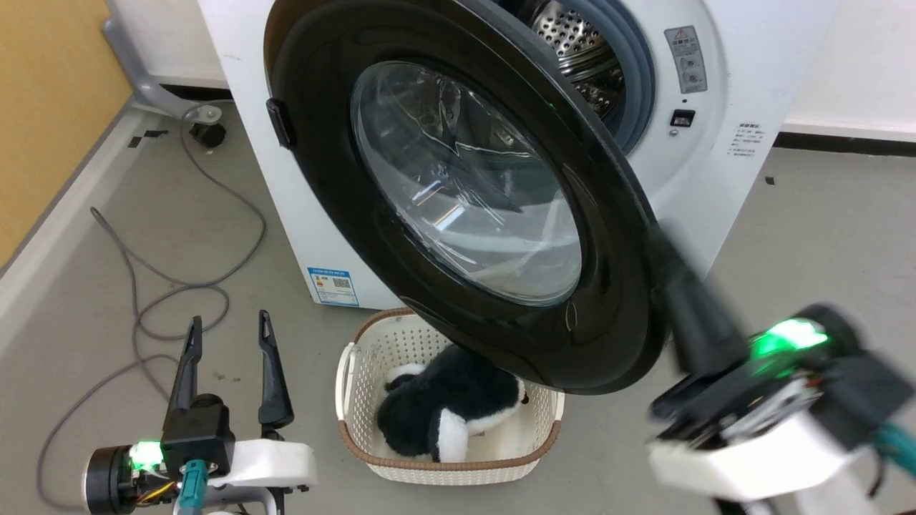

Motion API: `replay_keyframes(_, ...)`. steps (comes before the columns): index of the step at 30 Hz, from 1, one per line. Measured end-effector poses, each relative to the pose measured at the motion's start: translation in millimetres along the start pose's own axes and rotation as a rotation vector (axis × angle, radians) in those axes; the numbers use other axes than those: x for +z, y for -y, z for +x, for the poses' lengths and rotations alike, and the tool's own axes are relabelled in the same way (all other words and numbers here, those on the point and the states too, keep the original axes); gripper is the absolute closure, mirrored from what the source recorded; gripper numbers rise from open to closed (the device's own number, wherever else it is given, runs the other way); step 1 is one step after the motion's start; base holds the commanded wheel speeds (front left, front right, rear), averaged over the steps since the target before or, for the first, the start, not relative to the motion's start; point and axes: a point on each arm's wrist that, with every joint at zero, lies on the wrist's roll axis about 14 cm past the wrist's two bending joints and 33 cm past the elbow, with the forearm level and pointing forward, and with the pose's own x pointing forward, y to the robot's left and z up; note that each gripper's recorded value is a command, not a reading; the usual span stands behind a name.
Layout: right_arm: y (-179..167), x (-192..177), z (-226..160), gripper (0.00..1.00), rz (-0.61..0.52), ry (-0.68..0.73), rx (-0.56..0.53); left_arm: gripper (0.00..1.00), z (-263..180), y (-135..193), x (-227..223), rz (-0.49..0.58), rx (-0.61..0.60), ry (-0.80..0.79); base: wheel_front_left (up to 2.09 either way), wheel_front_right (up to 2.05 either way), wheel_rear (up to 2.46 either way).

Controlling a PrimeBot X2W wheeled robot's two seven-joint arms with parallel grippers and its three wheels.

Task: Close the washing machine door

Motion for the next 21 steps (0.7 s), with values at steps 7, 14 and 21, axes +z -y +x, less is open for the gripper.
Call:
replay_keyframes(7,-29.0,-76.6,-33.8,1.0,0.062,-0.281,0.142,0.0,1.5,7.8,-3.6,-0.02,-0.017,-0.01,0.0,0.0,0.0)
replay_keyframes(14,1.6,-132.5,-72.0,1.0,0.021,-0.5,0.099,0.0,4.6,18.6,-12.2,-0.03,-0.041,-0.033,0.0,0.0,0.0)
replay_keyframes(21,66.9,-155.4,-77.6,1.0,-0.044,-0.569,-0.055,0.0,17.1,32.3,-16.6,-0.039,-0.071,-0.034,0.0,0.0,0.0)
